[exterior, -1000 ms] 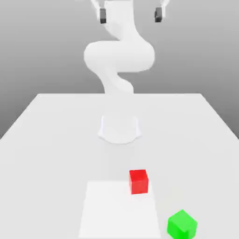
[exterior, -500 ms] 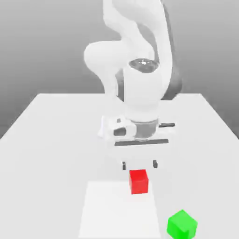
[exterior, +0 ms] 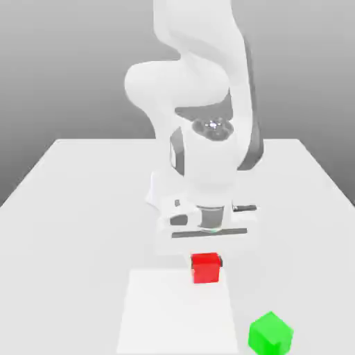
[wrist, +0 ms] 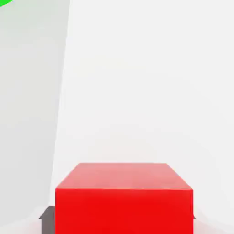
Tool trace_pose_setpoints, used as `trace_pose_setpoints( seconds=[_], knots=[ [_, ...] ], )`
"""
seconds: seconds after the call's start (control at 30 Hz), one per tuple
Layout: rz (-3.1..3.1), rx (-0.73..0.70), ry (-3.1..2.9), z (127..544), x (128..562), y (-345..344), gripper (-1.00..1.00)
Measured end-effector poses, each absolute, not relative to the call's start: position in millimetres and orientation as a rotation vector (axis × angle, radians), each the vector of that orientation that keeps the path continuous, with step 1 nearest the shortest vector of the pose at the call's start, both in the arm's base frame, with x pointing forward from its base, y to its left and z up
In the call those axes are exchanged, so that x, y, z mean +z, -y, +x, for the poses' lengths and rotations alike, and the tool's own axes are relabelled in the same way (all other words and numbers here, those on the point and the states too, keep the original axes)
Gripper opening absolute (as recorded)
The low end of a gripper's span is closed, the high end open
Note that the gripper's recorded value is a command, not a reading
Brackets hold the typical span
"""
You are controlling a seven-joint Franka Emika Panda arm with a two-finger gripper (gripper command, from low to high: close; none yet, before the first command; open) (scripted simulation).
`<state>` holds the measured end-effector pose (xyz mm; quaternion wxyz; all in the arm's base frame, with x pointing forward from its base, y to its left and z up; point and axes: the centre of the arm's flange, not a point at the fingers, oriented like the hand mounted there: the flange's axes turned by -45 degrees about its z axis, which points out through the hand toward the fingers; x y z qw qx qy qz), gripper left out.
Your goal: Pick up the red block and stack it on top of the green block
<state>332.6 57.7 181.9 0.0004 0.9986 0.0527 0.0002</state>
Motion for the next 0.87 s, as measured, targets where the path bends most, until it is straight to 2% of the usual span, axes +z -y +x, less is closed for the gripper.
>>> trace_pose_setpoints(
  seconds=[0.13, 0.57, 0.73, 0.77, 0.87],
  knots=[
    [3.132, 0.001, -0.220, 340, 209, -62, -1.00],
    [2.978, -0.001, -1.001, 466, 244, -145, -1.00],
    [2.952, -0.001, -1.077, 478, 193, -155, -1.00],
    [2.951, -0.002, -1.078, 478, 185, -155, 1.00],
    [2.951, -0.002, -1.078, 478, 185, -155, 1.00]
  ],
)
